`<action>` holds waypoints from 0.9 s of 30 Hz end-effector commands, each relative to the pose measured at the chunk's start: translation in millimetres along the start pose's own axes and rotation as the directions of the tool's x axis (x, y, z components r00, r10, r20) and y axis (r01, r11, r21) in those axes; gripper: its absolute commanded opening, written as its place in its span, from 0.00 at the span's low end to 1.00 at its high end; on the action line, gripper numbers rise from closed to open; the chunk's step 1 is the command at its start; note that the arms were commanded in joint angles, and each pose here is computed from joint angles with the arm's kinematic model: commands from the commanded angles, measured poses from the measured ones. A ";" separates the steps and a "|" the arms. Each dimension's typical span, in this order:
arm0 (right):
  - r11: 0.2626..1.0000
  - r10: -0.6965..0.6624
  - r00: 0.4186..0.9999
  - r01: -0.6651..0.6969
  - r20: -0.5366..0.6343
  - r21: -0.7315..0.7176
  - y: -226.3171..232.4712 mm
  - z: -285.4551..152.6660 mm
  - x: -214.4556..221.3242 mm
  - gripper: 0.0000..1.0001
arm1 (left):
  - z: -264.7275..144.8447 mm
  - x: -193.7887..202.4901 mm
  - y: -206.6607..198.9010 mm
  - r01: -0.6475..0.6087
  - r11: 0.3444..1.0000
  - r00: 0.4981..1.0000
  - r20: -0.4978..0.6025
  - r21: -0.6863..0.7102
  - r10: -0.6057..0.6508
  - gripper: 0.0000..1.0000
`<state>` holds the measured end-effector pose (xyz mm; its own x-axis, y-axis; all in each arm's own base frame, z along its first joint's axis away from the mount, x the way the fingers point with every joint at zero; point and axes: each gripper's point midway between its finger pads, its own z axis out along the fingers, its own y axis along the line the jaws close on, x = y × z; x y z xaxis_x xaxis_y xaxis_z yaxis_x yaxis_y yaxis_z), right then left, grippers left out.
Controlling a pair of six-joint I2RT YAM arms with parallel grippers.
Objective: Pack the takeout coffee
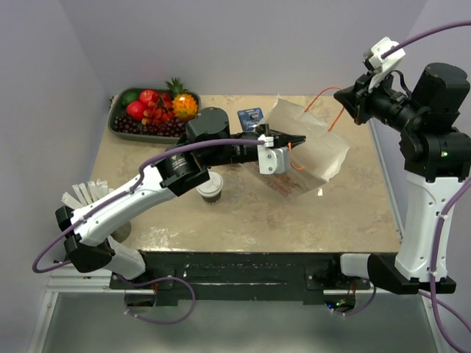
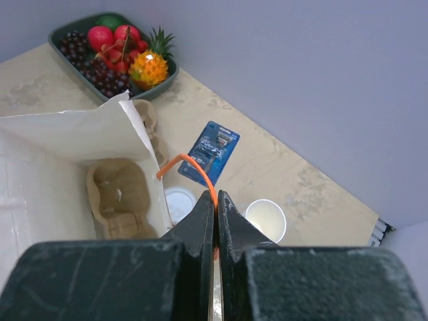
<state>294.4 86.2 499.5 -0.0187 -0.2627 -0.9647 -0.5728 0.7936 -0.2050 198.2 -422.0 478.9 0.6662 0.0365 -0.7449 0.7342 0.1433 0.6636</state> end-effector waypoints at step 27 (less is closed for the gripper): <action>0.980 0.073 0.968 -0.115 -0.240 -0.163 38.1 12.1 108.6 0.99 | -20.6 78.0 -87.3 0.104 0.986 0.986 -0.147 0.133 -0.084 0.99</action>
<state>299.1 87.7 357.1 -0.3772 -0.2996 -0.8763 -0.6396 0.7686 0.0125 199.3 -413.6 299.7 0.5075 0.3018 -0.8071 0.8453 0.0074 0.5343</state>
